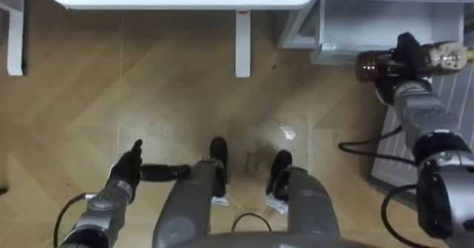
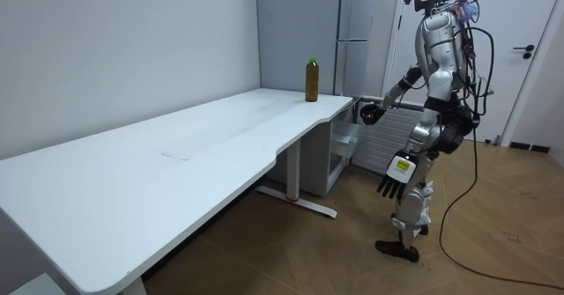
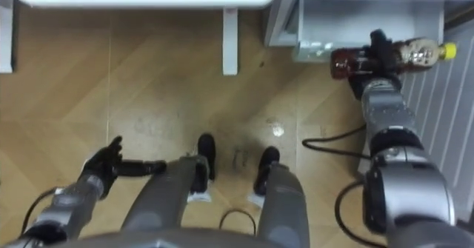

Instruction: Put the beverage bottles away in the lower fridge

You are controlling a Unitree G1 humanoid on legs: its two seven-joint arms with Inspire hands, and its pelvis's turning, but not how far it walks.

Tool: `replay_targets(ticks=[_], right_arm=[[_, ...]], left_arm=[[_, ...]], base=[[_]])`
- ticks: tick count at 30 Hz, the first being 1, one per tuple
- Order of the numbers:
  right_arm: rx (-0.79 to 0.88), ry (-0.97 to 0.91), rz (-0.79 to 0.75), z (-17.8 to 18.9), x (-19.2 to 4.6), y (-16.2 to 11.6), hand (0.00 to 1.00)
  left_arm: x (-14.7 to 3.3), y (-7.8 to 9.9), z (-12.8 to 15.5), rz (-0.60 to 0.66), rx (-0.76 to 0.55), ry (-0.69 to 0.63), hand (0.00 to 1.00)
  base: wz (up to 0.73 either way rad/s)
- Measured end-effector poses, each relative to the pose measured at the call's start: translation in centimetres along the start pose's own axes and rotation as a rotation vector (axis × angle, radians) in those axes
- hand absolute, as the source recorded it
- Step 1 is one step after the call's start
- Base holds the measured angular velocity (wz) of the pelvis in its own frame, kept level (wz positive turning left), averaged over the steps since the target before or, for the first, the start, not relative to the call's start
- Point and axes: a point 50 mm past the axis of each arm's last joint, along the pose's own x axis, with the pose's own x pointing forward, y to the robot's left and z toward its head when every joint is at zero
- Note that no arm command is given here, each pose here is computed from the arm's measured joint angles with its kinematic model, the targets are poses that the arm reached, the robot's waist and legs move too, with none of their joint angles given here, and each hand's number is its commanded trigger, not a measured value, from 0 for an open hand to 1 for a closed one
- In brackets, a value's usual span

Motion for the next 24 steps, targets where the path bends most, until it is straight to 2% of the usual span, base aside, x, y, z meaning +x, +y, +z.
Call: replay_targets(ticks=[8, 16, 24], right_arm=[[0.003, -0.003, 0.045, 0.2, 0.1, 2.8, 1.00], [0.004, 0.004, 0.101, 0.1, 0.0, 5.1, 1.00], [0.002, -0.023, 0.115, 1.1, -0.1, 6.3, 1.00]], left_arm=[[0.0, 0.8, 0.6, 0.075, 0.004, -0.024, 0.00], [-0.4, 1.2, -1.8, 0.100, 0.058, 0.100, 0.00], [-0.5, 1.0, -2.3, 0.089, 0.096, 0.129, 0.00]], base=[[0.00], [0.01], [0.06]])
